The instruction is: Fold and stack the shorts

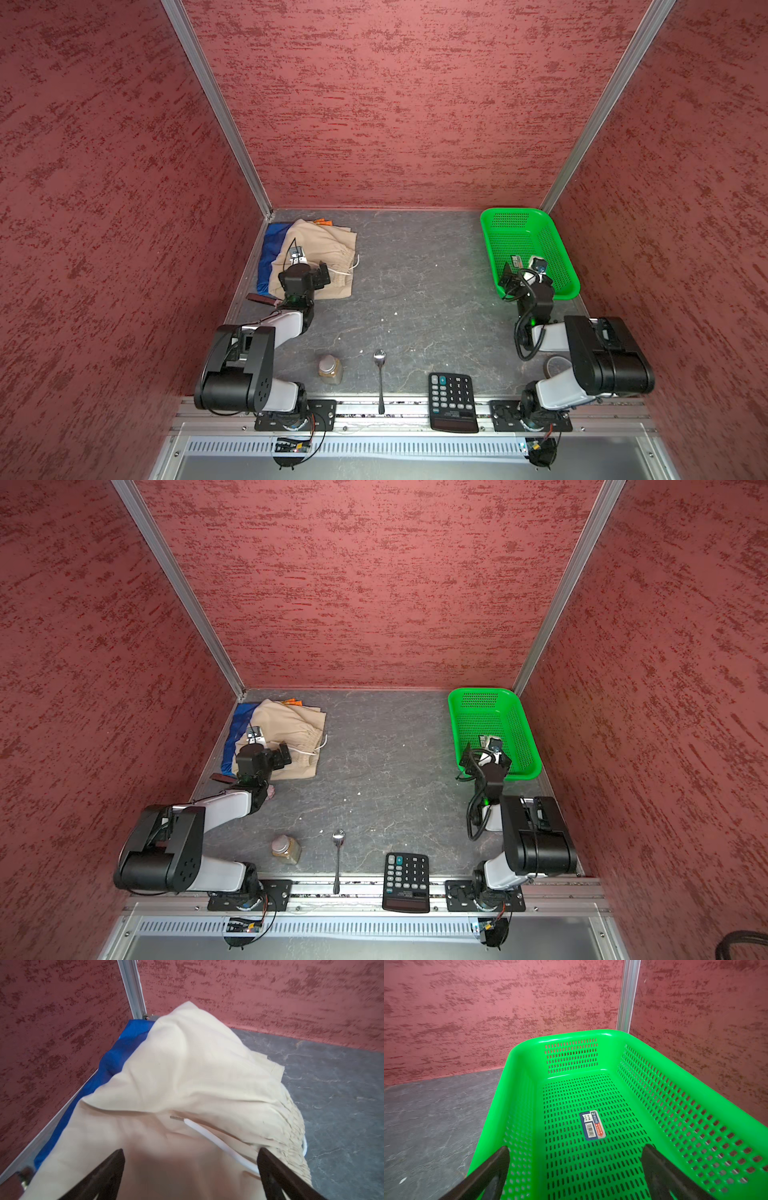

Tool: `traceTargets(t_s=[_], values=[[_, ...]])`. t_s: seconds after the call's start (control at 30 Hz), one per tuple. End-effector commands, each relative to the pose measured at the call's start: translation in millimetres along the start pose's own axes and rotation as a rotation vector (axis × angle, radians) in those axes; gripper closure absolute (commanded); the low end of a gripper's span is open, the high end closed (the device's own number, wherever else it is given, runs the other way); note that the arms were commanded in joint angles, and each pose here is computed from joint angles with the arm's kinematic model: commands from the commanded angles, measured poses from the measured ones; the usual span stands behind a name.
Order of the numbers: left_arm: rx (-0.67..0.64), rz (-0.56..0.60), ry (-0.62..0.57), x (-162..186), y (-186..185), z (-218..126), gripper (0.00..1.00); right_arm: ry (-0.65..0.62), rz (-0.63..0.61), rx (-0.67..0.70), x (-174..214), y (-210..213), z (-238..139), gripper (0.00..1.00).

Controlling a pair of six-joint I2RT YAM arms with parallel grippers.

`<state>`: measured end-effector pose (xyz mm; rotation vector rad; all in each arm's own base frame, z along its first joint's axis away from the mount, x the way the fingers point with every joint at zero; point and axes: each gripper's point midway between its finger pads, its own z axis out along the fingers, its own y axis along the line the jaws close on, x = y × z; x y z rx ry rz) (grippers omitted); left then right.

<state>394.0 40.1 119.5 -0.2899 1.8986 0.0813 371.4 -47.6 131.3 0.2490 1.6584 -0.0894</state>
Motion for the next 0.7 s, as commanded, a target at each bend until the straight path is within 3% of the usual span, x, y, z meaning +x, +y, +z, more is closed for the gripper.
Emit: traceTargets(t_s=[0.0,0.13,0.3,0.67], values=[[0.152,-0.03,-0.091,-6.3,-8.4,-9.2,0.0,-0.067,0.015,-0.071,-10.5,9.3,-3.5,0.01],[0.217,-0.007,-0.153,2.4,-17.4,-7.2,0.0,0.008,-0.011,-0.117,-3.8,19.9,10.6,0.01],[0.253,0.034,-0.064,8.0,-29.3,0.3,0.0,0.02,-0.025,-0.141,-2.3,24.2,12.4,0.01],[0.23,0.056,-0.066,8.0,-32.6,2.2,0.0,0.021,-0.024,-0.145,-2.5,24.7,12.6,0.01]])
